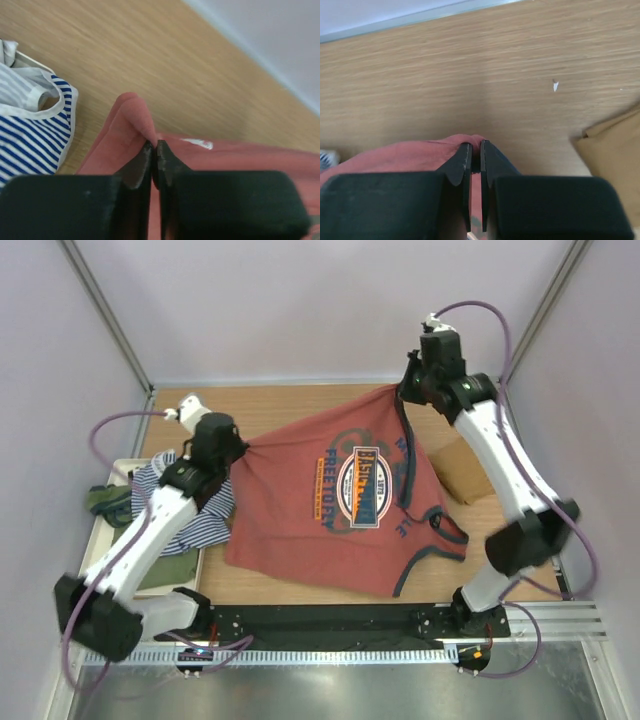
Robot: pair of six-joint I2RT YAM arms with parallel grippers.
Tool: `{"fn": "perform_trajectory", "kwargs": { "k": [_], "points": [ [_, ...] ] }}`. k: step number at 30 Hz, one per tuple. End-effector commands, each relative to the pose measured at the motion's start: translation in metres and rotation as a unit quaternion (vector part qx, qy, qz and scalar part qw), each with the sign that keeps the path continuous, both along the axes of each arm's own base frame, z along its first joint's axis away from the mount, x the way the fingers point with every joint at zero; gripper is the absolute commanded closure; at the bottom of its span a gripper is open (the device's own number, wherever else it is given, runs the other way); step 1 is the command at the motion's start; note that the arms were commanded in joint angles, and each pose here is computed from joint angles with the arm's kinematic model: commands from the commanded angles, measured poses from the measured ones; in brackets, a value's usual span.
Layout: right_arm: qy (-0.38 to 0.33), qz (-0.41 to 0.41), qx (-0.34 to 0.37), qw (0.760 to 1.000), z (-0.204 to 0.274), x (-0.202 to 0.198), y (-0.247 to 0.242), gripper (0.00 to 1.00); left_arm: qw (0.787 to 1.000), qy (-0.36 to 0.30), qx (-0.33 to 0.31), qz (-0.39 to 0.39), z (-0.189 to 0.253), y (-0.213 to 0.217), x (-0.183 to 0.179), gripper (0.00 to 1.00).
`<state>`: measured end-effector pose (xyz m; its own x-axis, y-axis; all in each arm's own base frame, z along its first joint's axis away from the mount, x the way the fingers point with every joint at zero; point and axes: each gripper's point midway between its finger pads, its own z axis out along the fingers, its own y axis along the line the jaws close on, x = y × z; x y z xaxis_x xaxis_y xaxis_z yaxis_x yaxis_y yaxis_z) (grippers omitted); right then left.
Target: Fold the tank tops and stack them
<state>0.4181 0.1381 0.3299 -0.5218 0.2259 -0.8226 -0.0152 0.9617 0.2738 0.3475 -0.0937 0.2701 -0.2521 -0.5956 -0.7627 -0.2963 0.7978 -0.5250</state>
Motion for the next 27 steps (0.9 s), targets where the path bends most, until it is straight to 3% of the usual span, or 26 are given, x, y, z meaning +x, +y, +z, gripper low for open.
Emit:
{"fn": "perform_trajectory", "kwargs": {
  "k": [1,2,3,4,5,6,9,11,12,13,15,16,17,19,23,27],
  "points": [
    [-0.057,-0.044,0.049,0.996,0.021,0.078,-0.016,0.98,0.998,0.006,0.008,0.068,-0.033,-0.002,0.062,0.93],
    [-0.024,-0.047,0.052,0.997,-0.015,0.108,-0.014,0.94,0.996,0.0,0.01,0.093,-0.028,0.001,0.079,0.81],
    [-0.011,-0.076,0.072,0.994,-0.028,0.128,-0.027,0.55,0.991,0.021,0.006,0.128,-0.038,0.008,0.084,0.24],
    [-0.017,-0.076,0.086,0.993,-0.013,0.138,-0.027,0.44,0.987,0.058,0.03,0.147,-0.062,0.013,0.094,0.01],
    [0.017,-0.084,0.085,0.993,-0.043,0.153,-0.031,0.36,0.985,0.068,0.041,0.153,-0.046,0.014,0.1,0.0],
    [0.025,-0.086,0.086,0.992,-0.043,0.153,-0.033,0.35,0.983,0.075,0.053,0.159,-0.041,0.017,0.103,0.0],
    [0.032,-0.076,0.072,0.994,-0.04,0.13,-0.035,0.33,0.985,0.082,0.076,0.127,-0.027,0.013,0.101,0.0],
    [0.055,-0.085,0.058,0.993,-0.071,0.107,-0.043,0.23,0.989,0.075,0.079,0.098,-0.018,0.012,0.087,0.0],
    [0.032,-0.083,0.066,0.994,-0.046,0.086,-0.046,0.23,0.99,0.075,0.079,0.085,-0.017,0.011,0.081,0.0],
    [0.068,-0.08,0.06,0.993,-0.08,0.067,-0.047,0.23,0.993,0.084,0.073,0.044,-0.021,0.001,0.074,0.0],
    [0.05,-0.069,0.073,0.994,-0.064,0.031,-0.048,0.25,0.994,0.091,0.062,-0.006,-0.025,-0.01,0.05,0.0],
    [0.083,-0.071,0.066,0.992,-0.099,0.011,-0.05,0.27,0.994,0.095,0.052,-0.034,-0.028,-0.018,0.04,0.0],
    [0.085,-0.075,0.067,0.991,-0.103,-0.004,-0.054,0.3,0.99,0.12,0.057,-0.052,-0.048,-0.02,0.024,0.0],
    [0.101,-0.086,0.06,0.989,-0.124,-0.046,-0.064,0.31,0.988,0.117,0.042,-0.095,-0.047,-0.032,-0.001,0.0],
    [0.136,-0.115,0.04,0.983,-0.157,-0.104,-0.082,0.31,0.975,0.168,0.039,-0.143,-0.088,-0.036,-0.054,0.0],
    [0.163,-0.13,0.071,0.975,-0.184,-0.147,-0.081,0.31,0.966,0.194,0.015,-0.171,-0.113,-0.041,-0.092,0.01]
  ]
}}
